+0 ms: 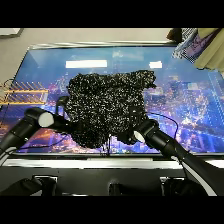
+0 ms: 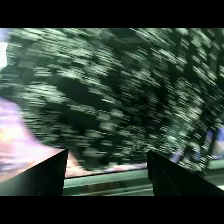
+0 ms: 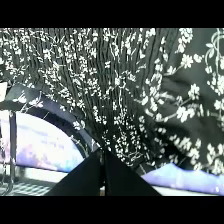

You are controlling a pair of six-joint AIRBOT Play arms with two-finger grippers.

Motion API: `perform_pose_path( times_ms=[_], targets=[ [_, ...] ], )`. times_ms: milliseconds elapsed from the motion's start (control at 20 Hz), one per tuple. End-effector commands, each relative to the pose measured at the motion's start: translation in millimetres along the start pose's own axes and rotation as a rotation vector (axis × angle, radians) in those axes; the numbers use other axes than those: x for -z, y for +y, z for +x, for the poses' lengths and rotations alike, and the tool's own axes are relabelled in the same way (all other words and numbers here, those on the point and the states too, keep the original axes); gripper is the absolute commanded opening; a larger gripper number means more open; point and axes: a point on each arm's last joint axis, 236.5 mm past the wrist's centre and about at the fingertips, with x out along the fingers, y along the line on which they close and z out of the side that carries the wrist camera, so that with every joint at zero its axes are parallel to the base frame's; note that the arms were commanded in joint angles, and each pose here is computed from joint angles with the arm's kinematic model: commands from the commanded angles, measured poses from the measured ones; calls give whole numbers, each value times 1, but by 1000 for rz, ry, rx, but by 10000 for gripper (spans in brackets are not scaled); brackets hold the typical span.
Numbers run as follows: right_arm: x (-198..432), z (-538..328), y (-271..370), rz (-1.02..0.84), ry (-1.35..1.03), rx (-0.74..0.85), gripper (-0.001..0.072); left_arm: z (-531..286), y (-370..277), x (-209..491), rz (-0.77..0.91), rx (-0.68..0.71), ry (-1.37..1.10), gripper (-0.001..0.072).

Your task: Fold the clothes and pants, and hang the long-sleeved shirts on hangers.

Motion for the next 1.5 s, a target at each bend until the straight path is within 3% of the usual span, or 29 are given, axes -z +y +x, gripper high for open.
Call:
perform_pose_path(
  times_ms=[0,200,350,700,800,900,950,1000,1150,1250,1450],
  targets=[
    [6,-8,-4,9,15,13,17,27,-41,23,67,-1,24,574],
    [7,-10,-6,9,20,17,17,65,-49,51,57,-80,97,574],
    [10,-11,-7,10,28,22,17,82,-56,54,26,-81,97,532],
    [10,-11,-7,35,28,22,17,98,-47,52,-15,-126,97,518],
    [10,-11,-7,36,28,22,17,102,-48,50,-17,-120,90,376],
    [10,-11,-7,35,29,22,17,104,-50,48,-17,-116,86,365],
    [10,-11,-7,36,30,23,17,104,-49,49,-17,-118,88,285],
    [10,-11,-7,36,30,23,17,104,-49,48,-17,-117,87,142],
    [11,-11,-7,37,33,21,17,104,-50,48,-16,-114,84,110],
    [11,-11,-6,40,35,18,17,104,-50,48,-16,-114,84,22],
    [5,-26,-3,37,-1,0,16,86,-52,45,6,-124,93,20]
  ],
)
